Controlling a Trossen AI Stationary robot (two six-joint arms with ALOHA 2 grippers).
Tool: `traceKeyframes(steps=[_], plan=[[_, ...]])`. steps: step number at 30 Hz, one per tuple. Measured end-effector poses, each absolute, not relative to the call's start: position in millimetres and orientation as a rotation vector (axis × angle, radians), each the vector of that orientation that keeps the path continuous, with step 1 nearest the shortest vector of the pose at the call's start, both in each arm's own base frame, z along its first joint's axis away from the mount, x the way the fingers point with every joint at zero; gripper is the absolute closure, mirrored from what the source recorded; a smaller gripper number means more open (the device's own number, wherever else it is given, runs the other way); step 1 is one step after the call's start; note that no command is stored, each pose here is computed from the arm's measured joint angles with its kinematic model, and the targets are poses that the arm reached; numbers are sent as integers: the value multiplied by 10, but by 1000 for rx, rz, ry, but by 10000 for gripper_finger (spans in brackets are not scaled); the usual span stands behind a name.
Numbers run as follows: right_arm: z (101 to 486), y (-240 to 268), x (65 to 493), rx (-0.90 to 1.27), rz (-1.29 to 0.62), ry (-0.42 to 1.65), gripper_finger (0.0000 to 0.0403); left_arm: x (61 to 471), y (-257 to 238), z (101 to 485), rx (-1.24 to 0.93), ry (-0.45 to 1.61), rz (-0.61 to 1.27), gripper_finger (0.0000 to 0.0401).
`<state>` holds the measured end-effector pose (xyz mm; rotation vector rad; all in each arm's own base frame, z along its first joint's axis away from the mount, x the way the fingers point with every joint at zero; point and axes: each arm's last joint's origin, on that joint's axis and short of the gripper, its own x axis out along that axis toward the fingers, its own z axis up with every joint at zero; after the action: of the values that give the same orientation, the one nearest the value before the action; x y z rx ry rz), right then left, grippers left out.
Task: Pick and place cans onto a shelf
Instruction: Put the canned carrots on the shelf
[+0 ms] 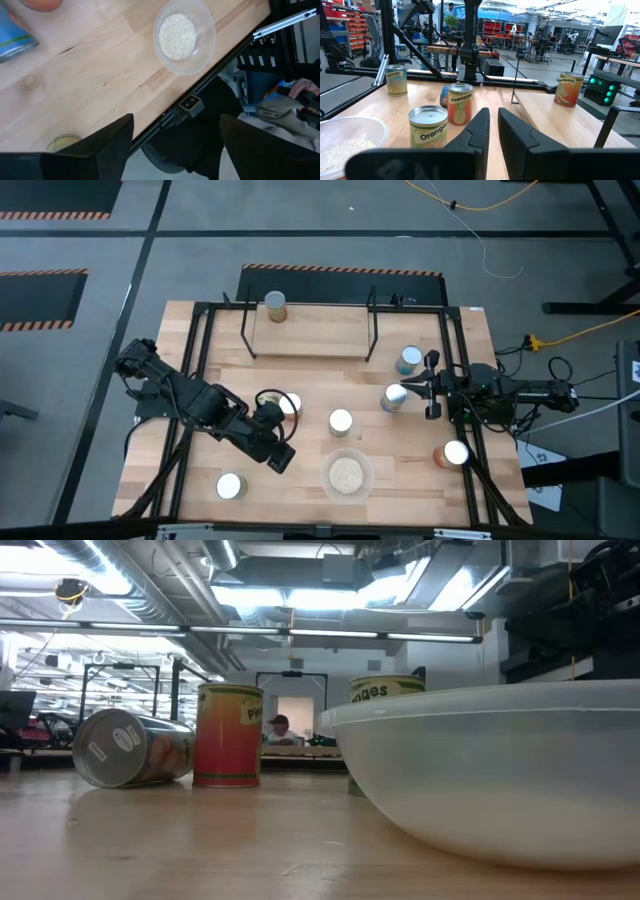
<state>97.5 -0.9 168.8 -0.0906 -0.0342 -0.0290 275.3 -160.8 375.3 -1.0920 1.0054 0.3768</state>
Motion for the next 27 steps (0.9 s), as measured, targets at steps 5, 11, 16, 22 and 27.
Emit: traceKeyframes(steps=[5, 11, 16, 22, 27], plan=[[1688, -9, 974, -91, -29, -34, 358, 2749, -1617, 3753, -1095, 1006, 378, 110], [1687, -9, 975, -91, -29, -34, 358, 2720, -1754, 3695, -1156, 1032, 418, 112], [1688, -9, 974, -91, -29, -34, 358, 2647, -1921, 3619, -1224, 1072, 492, 112], [1687, -9, 975, -91, -29, -34, 358, 2580, -2112, 3489, -1268, 1117, 593, 112], [1688, -9, 974, -91, -29, -34, 358, 2578, -2260, 3360, -1299, 1178, 650, 112]])
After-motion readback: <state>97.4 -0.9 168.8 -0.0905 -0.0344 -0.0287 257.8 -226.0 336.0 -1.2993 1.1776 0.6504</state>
